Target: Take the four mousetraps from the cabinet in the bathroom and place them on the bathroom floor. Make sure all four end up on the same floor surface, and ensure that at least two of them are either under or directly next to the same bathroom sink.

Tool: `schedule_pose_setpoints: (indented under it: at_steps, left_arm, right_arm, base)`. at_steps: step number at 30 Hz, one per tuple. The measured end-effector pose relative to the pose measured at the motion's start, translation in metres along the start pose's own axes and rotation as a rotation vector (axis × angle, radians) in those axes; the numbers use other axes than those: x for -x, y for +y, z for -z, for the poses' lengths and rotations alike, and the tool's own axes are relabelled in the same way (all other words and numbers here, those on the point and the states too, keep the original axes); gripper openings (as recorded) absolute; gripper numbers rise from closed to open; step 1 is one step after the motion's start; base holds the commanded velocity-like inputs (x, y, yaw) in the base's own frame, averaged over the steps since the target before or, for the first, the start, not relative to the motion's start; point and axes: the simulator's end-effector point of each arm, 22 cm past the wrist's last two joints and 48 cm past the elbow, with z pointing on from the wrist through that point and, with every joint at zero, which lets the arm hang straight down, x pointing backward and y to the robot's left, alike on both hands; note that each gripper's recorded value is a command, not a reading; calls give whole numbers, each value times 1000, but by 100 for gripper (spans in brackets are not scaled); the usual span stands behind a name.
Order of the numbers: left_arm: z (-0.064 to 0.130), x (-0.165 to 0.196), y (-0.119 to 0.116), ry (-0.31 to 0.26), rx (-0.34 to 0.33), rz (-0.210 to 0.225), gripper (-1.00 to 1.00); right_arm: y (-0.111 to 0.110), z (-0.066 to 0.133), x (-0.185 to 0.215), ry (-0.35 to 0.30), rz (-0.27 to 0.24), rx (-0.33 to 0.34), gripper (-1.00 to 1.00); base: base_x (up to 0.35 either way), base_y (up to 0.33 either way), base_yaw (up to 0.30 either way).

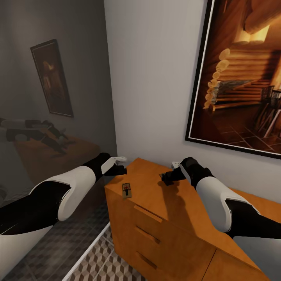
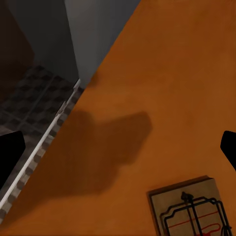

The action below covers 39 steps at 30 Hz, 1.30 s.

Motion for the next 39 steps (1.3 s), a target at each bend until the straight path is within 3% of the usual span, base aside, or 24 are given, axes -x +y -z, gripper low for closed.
schedule_pose_setpoints:
  at_steps: [18, 39]
  left_arm:
    - [-14, -12, 2, 2, 0, 1, 100]
    - [-13, -11, 2, 0, 0, 0, 100]
  right_arm:
    - [-2, -14, -11, -1, 1, 0, 100]
    - [-3, -16, -10, -13, 15, -7, 100]
  base:
    - [0, 0, 0]
    - [0, 0, 0]
